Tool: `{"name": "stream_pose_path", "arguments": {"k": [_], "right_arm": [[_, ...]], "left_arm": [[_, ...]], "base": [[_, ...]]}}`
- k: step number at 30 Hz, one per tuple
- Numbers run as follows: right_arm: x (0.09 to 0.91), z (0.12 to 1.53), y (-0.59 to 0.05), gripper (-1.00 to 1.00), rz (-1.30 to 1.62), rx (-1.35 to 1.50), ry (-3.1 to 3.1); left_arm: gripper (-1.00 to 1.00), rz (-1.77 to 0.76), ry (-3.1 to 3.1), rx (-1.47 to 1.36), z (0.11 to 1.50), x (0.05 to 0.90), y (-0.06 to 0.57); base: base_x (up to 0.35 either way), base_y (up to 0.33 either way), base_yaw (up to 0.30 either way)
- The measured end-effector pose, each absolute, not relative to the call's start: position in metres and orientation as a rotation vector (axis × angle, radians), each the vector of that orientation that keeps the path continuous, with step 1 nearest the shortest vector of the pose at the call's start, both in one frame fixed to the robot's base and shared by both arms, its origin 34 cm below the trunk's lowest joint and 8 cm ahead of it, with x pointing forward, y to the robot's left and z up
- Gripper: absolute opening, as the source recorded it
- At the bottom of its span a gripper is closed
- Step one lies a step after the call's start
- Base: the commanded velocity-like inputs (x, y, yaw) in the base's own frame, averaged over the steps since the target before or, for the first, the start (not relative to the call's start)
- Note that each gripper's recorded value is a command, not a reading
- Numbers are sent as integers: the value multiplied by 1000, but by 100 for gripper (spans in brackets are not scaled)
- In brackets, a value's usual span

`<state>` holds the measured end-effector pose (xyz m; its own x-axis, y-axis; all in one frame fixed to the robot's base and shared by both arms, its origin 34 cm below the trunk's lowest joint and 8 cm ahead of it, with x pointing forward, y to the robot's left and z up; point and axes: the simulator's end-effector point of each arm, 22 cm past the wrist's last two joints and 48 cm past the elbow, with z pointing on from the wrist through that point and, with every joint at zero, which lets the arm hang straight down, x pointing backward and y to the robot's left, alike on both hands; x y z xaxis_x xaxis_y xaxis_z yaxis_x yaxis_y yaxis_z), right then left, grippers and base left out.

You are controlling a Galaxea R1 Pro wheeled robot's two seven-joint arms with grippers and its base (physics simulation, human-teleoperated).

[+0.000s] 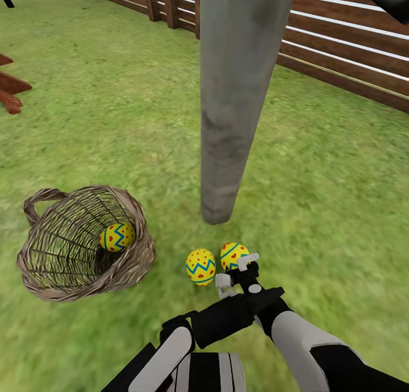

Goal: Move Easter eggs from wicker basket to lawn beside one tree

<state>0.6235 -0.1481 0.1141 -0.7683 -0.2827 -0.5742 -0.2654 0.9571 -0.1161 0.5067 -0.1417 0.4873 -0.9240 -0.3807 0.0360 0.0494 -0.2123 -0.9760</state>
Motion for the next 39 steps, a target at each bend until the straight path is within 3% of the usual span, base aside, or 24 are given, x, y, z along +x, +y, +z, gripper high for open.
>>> {"name": "stream_pose_path", "arguments": {"k": [39], "right_arm": [[656, 187, -161, 100, -26, -403, 2476]], "left_arm": [[100, -2158, 1656, -207, 565, 514, -128]], "base": [[0, 0, 0]]}}
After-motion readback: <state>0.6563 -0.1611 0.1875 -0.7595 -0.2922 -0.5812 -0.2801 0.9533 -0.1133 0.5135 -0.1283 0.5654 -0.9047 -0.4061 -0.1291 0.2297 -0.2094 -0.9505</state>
